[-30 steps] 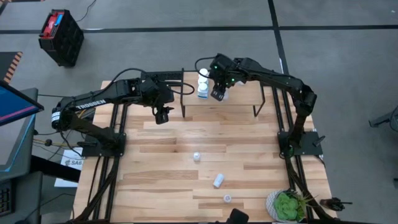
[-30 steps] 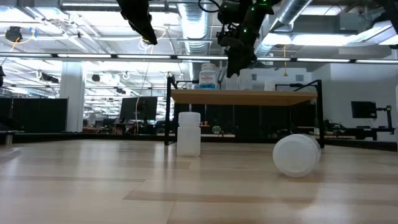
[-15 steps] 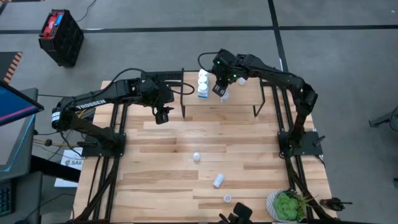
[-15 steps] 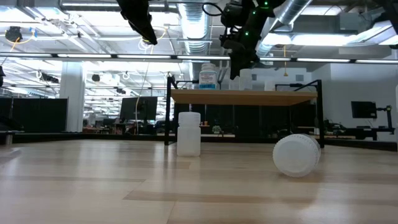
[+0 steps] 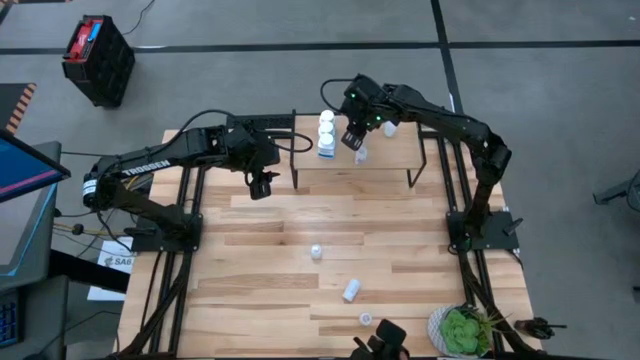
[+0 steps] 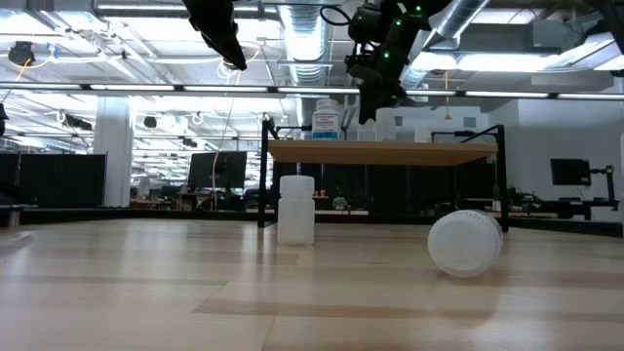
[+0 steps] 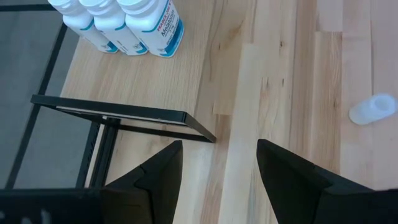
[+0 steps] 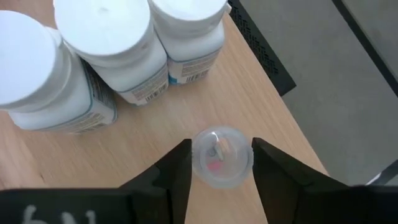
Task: Pick and place medicine bottles onto shelf by color
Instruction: Adjust the transparent pill bottles on the shelf
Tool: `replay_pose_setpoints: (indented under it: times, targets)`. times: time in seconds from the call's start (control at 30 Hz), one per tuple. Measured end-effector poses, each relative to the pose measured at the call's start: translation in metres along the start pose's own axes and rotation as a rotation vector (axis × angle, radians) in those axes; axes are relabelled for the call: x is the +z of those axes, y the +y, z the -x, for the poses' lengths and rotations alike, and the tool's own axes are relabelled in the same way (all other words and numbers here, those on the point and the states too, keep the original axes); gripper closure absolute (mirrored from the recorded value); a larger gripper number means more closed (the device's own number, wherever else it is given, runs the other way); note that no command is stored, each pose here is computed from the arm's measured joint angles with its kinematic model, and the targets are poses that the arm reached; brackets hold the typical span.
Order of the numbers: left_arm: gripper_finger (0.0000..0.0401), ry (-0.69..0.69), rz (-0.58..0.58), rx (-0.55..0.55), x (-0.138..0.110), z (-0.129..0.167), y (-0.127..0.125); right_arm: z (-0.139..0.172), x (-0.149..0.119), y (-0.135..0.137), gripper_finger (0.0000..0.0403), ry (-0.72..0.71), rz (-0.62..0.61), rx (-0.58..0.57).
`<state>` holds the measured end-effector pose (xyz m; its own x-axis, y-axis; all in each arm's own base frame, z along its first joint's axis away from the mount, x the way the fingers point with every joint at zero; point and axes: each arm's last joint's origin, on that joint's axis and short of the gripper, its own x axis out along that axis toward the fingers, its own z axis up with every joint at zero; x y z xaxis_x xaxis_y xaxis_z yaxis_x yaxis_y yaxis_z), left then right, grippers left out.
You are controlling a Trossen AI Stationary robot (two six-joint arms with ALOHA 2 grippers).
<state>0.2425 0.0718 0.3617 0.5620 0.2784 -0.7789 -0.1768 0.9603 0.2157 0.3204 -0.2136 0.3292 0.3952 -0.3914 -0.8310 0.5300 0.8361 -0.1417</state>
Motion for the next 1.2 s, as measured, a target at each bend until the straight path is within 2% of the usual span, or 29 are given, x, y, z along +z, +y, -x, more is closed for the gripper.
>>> replay_pose_setpoints:
  times: [0.13,0.47,0.67,0.83,1.03,1.2]
  targets:
    - [0.0207,0.0,0.0,0.0,0.0,0.0,0.0,0.0,0.0,0.0,0.022,0.0,0.0,0.0]
    - [0.0207,0.0,0.0,-0.001,0.0,0.0,0.0,0.0,0.0,0.0,0.0164,0.0,0.013,0.0]
    - [0.0207,0.0,0.0,-0.001,0.0,0.0,0.0,0.002,0.003,-0.001,0.0159,-0.024,0.014,-0.007]
    - [0.0207,0.0,0.0,0.0,0.0,0.0,0.0,0.018,0.013,-0.003,0.0159,-0.072,0.019,-0.011]
    - [0.0207,0.0,0.0,0.0,0.0,0.0,0.0,0.046,0.012,0.004,0.0159,0.006,0.018,0.012]
    - [0.0207,0.0,0.0,0.0,0.0,0.0,0.0,0.054,-0.001,0.022,0.0159,0.153,0.074,0.055]
